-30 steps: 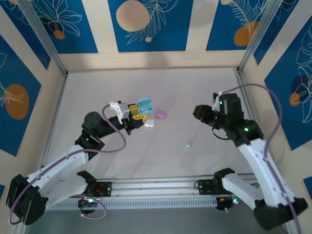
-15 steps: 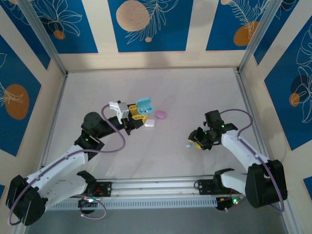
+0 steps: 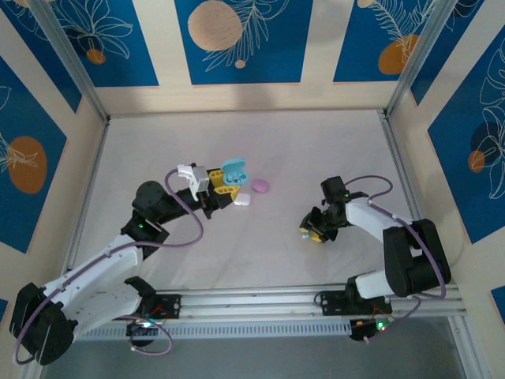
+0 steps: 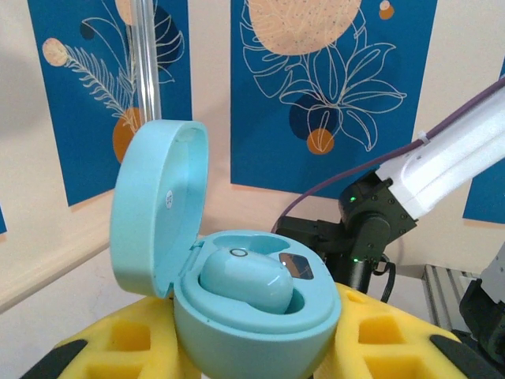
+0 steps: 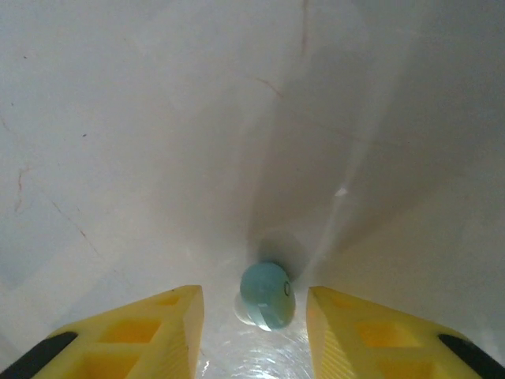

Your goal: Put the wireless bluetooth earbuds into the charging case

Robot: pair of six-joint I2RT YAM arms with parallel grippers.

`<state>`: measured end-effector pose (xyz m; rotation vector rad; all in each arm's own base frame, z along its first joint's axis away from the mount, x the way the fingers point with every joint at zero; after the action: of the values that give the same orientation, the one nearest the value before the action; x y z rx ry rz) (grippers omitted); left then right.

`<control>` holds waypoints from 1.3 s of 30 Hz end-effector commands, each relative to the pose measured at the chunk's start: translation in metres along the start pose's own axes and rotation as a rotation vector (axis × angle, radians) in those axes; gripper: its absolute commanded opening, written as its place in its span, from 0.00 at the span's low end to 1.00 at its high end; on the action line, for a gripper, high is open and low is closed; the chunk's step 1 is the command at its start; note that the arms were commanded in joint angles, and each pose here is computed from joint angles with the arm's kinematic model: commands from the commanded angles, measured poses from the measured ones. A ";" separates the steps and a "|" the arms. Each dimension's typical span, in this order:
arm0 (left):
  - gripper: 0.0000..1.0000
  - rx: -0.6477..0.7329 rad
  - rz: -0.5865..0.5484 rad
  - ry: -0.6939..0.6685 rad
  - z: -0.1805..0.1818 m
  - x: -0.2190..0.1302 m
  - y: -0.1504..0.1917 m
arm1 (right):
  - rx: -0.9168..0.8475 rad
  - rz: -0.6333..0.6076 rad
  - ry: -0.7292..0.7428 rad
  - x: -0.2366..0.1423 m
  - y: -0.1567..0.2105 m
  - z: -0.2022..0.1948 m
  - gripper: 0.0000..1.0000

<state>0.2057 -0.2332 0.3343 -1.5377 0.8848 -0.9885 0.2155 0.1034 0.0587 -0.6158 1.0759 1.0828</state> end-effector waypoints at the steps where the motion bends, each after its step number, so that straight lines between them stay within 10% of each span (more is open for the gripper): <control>1: 0.32 -0.028 0.008 0.069 -0.009 0.007 -0.002 | -0.033 0.004 0.007 0.003 -0.004 0.007 0.38; 39: 0.33 -0.088 0.034 0.090 -0.009 0.013 0.016 | -0.223 0.054 0.222 0.021 -0.013 0.052 0.34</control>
<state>0.2078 -0.2491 0.3111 -1.5699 1.0469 -0.9491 0.2529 0.1517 0.0609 -0.8697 1.1153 1.2039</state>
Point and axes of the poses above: each hand's point on the last joint's axis, 136 mm out from that joint toward the fingers, its own x axis out along the fingers, its own z axis along the line the jaws close on, y = z × x, the point moved 4 cm from there along -x, back along the fingers, and after that the axes turned 5 degrees about -x, right-handed, at the moved point
